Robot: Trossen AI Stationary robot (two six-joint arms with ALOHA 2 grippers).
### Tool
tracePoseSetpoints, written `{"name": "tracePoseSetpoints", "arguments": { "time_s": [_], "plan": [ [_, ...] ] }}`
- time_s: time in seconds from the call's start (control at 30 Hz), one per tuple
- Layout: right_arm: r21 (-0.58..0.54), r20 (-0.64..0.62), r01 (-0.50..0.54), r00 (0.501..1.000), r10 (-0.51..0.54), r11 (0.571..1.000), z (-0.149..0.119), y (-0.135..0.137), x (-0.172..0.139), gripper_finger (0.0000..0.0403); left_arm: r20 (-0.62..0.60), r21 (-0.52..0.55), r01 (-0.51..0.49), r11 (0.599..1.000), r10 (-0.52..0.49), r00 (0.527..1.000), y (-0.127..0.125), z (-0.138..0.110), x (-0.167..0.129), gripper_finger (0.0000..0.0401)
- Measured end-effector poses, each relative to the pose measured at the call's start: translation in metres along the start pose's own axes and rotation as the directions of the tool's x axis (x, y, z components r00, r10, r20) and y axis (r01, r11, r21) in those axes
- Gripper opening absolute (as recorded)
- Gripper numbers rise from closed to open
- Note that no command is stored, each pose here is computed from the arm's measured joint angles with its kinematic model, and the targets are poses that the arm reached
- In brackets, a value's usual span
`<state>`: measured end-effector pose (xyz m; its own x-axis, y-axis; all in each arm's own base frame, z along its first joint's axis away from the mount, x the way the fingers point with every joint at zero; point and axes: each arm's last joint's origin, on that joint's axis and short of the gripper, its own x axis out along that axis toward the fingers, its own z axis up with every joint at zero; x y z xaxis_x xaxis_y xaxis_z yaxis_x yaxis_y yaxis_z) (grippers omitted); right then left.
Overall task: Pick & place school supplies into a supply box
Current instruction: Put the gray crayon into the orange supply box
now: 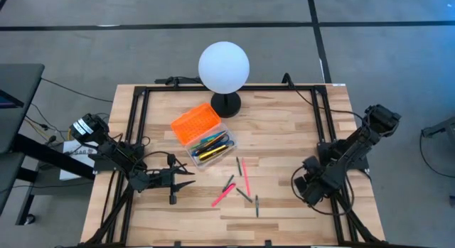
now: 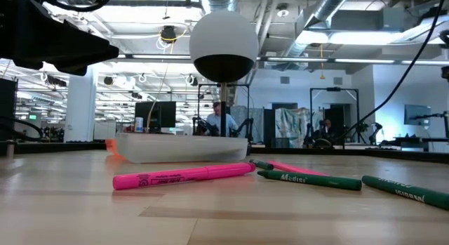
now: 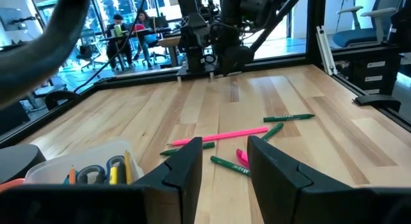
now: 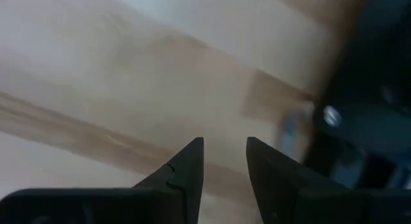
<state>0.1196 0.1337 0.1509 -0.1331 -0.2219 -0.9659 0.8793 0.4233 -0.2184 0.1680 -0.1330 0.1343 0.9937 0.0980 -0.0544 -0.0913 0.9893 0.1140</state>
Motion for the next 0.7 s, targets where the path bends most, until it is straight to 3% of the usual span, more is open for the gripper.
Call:
{"name": "tracePoseSetpoints", "arguments": {
  "time_s": [0.4, 0.7],
  "plan": [
    [-0.047, -0.051, 0.098, 0.994, -0.1, 0.994, -0.008, -0.012, 0.002, 0.0111, 0.0, -0.008, 0.0, 1.0, 0.0, 1.0, 0.0, 0.0, 0.0, 0.0119],
    [-0.094, -0.039, 0.085, 0.995, -0.089, 0.992, -0.015, -0.017, 0.01, 0.0111, 0.0, -0.008, 0.0, 1.0, 0.0, 1.0, 0.0, 0.0, 0.0, 0.0119]
  ]
}}
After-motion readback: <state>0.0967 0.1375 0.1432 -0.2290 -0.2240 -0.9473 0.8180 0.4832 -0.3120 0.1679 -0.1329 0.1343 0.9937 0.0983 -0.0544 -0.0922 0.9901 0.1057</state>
